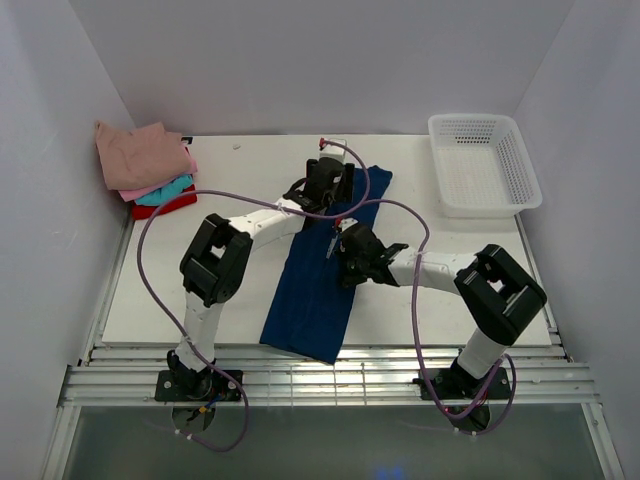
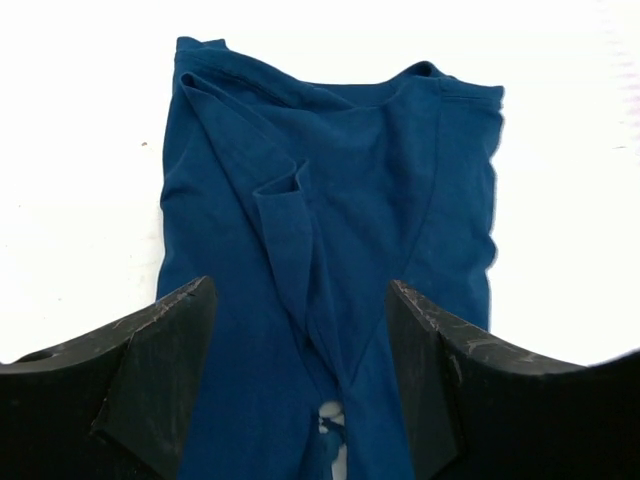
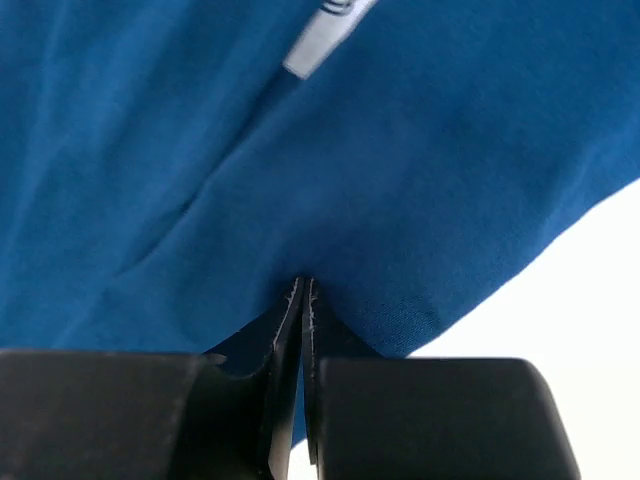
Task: Fold and stack the t-shirts
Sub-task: Fold the tshirt
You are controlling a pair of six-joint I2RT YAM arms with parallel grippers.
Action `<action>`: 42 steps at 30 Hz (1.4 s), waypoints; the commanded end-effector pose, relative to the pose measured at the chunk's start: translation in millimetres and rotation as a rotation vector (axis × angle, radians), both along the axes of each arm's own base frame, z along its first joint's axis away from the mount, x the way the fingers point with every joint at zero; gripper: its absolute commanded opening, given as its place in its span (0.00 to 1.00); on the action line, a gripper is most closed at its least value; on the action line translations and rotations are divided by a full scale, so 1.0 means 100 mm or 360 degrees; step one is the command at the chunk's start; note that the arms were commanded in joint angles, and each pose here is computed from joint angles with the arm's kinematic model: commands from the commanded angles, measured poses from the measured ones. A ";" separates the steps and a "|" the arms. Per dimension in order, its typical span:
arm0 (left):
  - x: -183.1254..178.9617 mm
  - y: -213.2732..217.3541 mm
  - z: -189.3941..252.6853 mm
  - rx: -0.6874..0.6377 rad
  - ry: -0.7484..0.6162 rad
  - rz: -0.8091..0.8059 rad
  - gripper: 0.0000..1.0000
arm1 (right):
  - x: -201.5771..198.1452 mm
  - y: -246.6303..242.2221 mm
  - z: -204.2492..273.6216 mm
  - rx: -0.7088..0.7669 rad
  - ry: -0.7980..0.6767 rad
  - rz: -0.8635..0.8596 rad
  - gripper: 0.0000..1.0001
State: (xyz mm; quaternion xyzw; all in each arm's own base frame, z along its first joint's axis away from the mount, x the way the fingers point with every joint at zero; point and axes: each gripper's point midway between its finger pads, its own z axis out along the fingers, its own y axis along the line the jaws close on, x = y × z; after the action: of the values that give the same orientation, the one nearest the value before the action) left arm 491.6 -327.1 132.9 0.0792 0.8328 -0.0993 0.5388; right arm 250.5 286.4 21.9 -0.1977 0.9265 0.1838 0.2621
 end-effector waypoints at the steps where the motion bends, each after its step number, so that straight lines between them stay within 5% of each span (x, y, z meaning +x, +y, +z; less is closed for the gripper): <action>1: 0.20 0.01 0.08 0.0020 -0.0049 -0.0002 0.79 | -0.07 0.03 -0.14 -0.0029 0.0055 -0.0033 0.08; 12: 0.52 0.21 -0.32 0.0103 0.0026 0.0118 0.70 | -0.17 -0.09 -0.14 -0.0070 0.0061 -0.0109 0.08; 26: 0.63 0.49 -0.27 0.0104 0.0009 0.0225 0.56 | -0.20 -0.16 -0.09 -0.0083 0.0065 -0.0143 0.08; 42: 0.44 0.19 0.18 -0.0359 -0.0022 0.0034 0.62 | -0.24 -0.17 -0.17 -0.0105 0.0097 -0.0123 0.08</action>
State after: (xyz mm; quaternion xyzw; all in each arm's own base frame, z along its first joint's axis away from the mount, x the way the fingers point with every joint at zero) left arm 530.0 -294.5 80.2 0.0235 0.8536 -0.1220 0.5058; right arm 244.3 282.9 21.7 -0.1541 0.9350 0.1729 0.2685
